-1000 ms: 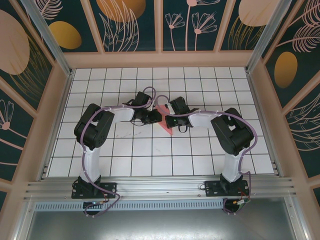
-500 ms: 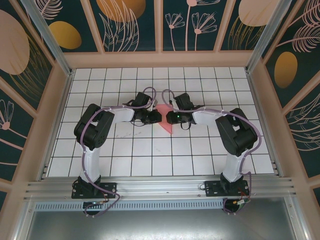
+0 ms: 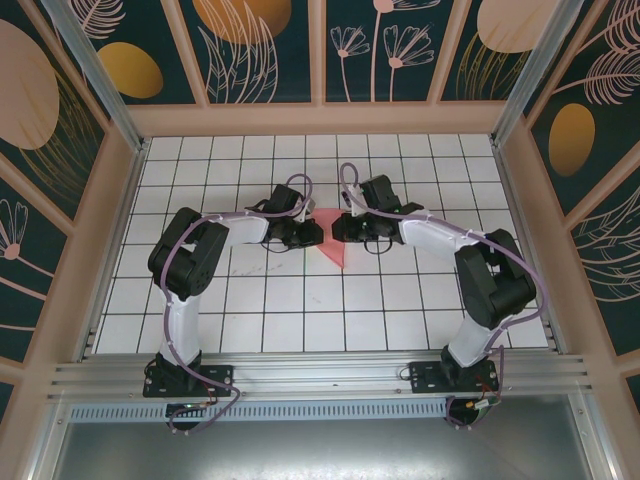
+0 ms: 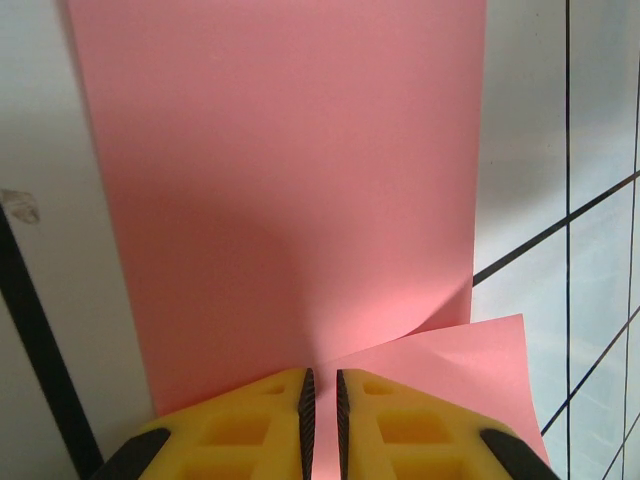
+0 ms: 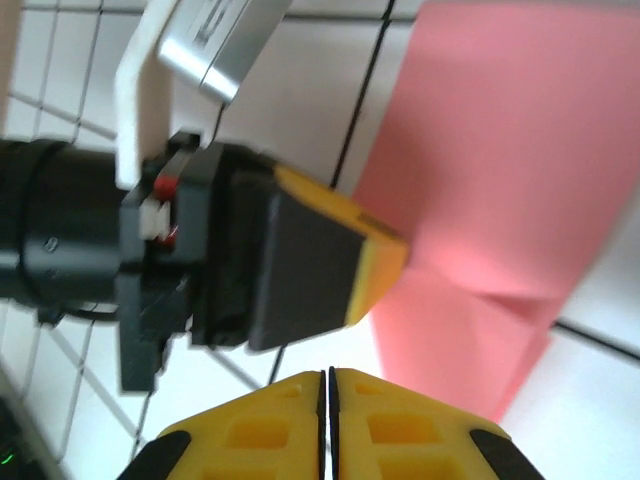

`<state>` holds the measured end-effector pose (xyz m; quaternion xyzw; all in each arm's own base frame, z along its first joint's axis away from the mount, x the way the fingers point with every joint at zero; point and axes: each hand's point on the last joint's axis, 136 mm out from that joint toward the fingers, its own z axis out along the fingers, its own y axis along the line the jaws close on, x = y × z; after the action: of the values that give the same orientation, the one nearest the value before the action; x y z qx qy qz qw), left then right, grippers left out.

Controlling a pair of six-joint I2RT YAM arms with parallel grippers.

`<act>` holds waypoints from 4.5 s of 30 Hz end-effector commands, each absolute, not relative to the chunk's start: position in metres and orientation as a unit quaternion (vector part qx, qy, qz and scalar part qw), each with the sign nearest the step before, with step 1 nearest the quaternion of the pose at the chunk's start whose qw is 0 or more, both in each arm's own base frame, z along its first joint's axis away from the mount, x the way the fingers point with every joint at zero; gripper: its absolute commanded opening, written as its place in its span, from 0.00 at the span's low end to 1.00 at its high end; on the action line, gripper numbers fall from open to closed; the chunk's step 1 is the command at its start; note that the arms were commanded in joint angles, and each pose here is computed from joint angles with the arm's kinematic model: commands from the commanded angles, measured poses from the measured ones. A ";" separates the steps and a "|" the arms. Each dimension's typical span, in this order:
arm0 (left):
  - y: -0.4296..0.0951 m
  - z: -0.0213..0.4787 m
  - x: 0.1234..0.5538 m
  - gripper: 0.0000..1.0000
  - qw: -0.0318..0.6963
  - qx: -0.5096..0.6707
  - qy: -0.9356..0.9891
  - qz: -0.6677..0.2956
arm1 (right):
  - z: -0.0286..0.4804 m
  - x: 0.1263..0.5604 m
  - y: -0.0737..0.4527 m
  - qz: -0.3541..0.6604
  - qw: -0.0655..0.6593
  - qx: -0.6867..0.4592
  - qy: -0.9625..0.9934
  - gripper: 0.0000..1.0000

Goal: Fold a paper plane with a square sheet of paper (fold left side to right side)
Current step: Third fold the triangle at the center of the table.

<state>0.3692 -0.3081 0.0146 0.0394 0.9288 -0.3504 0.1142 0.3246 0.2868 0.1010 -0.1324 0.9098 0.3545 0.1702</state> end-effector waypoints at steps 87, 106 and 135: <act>-0.282 -0.028 0.354 0.19 0.081 0.029 0.959 -0.270 | 0.041 0.300 0.280 0.311 0.073 -0.076 0.945 0.00; -0.292 0.051 0.367 0.26 0.168 0.045 0.934 -0.313 | -0.019 0.268 0.241 0.219 0.003 -0.047 0.975 0.00; -0.338 0.031 0.332 0.09 0.123 0.079 0.904 -0.402 | -0.024 0.264 0.240 0.206 -0.004 -0.058 0.977 0.00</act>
<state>0.3266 -0.3300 0.0257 0.0748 0.9123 -0.3851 0.1174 0.2895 0.2729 0.0154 -0.0770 0.9531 0.2884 0.0501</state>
